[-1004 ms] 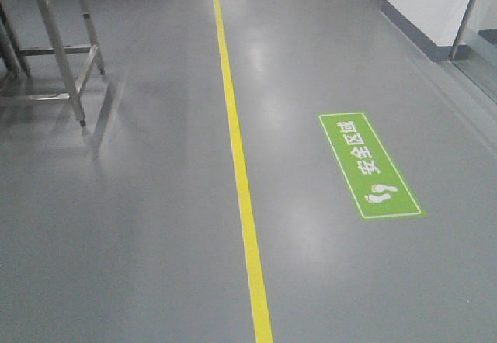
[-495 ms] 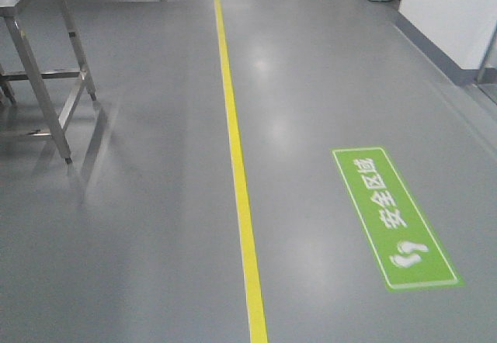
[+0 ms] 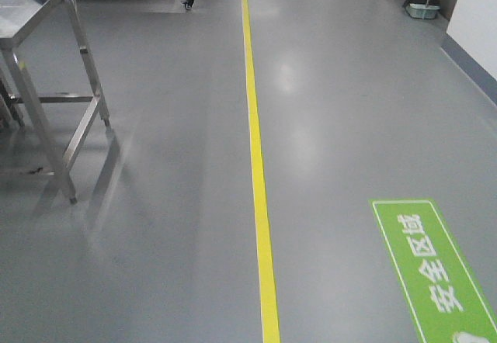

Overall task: Move and align brake pads A on conveyor
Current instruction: 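Drive along the yellow floor line toward the blue bin shelves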

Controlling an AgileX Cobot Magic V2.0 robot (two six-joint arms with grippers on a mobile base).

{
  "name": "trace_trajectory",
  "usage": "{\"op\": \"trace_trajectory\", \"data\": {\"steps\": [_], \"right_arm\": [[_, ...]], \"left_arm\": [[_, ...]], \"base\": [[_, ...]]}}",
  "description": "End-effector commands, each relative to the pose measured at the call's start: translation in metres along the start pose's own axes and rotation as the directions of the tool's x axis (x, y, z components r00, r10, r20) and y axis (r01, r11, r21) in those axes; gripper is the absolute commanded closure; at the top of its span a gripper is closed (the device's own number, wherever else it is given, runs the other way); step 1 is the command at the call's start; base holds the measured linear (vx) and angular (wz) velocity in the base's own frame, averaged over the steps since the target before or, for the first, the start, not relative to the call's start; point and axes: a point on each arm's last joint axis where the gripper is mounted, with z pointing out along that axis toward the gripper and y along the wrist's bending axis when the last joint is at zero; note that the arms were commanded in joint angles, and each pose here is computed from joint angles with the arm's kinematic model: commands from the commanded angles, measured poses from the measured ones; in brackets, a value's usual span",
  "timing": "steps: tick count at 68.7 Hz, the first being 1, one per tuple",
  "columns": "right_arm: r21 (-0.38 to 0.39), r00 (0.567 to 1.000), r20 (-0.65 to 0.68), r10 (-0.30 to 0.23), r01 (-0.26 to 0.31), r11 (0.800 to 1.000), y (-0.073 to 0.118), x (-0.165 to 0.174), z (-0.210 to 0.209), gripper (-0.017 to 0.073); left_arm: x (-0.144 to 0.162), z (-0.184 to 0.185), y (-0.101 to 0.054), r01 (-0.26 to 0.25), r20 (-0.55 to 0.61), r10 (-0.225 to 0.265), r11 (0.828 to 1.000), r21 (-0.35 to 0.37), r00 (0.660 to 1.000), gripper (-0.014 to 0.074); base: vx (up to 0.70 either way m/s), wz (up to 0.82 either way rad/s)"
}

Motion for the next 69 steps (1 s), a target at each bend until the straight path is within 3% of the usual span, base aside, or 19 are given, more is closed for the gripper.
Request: {"op": "trace_trajectory", "data": {"steps": [1,69], "right_arm": [[0.014,0.996,0.082,-0.016,0.015,1.0,-0.0012,-0.0144,-0.0012,0.0127],[0.014,0.996,0.082,-0.016,0.015,1.0,-0.0012,-0.0144,-0.0012,0.0127]], "left_arm": [[-0.015,-0.0006,-0.0012,0.004,0.087,-0.006,1.0,0.017,0.996,0.0155],[-0.015,-0.0006,-0.0012,0.004,0.087,-0.006,1.0,0.017,0.996,0.0155]], "base": [[0.65,0.05],[0.64,0.03]]}}
